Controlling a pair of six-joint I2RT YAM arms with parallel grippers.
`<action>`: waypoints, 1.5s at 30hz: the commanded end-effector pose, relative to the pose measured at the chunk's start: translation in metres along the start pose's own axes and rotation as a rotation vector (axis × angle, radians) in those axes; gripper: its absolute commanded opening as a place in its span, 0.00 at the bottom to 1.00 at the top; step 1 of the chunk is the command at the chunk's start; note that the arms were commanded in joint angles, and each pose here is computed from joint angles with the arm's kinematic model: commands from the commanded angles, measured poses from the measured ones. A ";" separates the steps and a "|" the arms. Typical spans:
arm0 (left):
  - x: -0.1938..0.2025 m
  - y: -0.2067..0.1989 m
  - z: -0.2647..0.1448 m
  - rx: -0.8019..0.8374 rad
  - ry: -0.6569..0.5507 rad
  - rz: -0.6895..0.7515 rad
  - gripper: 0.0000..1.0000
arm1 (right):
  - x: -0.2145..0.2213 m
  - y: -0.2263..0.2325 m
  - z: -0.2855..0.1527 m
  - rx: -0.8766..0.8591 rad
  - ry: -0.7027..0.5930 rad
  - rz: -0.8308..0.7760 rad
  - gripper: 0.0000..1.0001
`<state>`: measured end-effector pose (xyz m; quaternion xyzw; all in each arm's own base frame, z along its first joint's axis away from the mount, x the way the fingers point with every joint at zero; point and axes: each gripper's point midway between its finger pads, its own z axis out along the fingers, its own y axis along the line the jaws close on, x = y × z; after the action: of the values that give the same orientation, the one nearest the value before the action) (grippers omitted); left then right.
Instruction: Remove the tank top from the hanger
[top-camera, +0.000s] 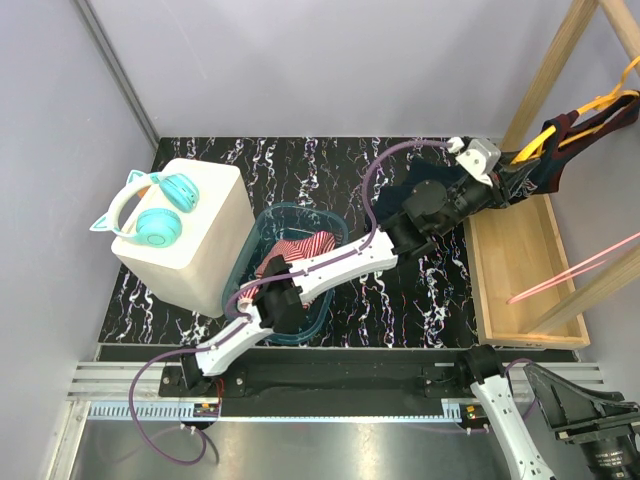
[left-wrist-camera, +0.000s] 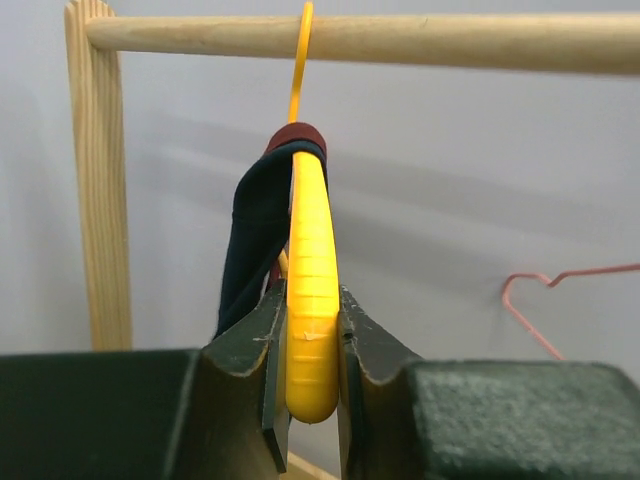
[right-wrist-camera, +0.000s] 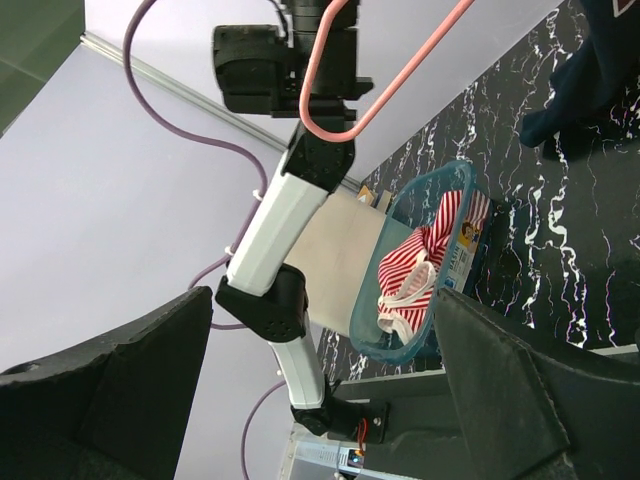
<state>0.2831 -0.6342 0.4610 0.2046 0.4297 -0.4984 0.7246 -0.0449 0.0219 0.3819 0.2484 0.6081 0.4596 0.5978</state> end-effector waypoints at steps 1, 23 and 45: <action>-0.191 -0.029 -0.002 0.064 -0.330 -0.183 0.00 | 0.016 -0.025 0.008 0.141 0.093 0.006 0.99; -0.294 -0.051 -0.031 0.145 -0.298 -0.204 0.00 | 0.013 -0.013 0.030 0.125 0.120 -0.056 0.99; -0.120 -0.095 -0.059 0.261 0.109 -0.120 0.00 | -0.086 0.084 0.035 0.043 -0.152 -0.224 1.00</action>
<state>0.1838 -0.5642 0.5362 0.2485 0.4504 -0.5666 0.6438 -0.0118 0.0151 0.5050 0.2005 0.6043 0.3878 0.6665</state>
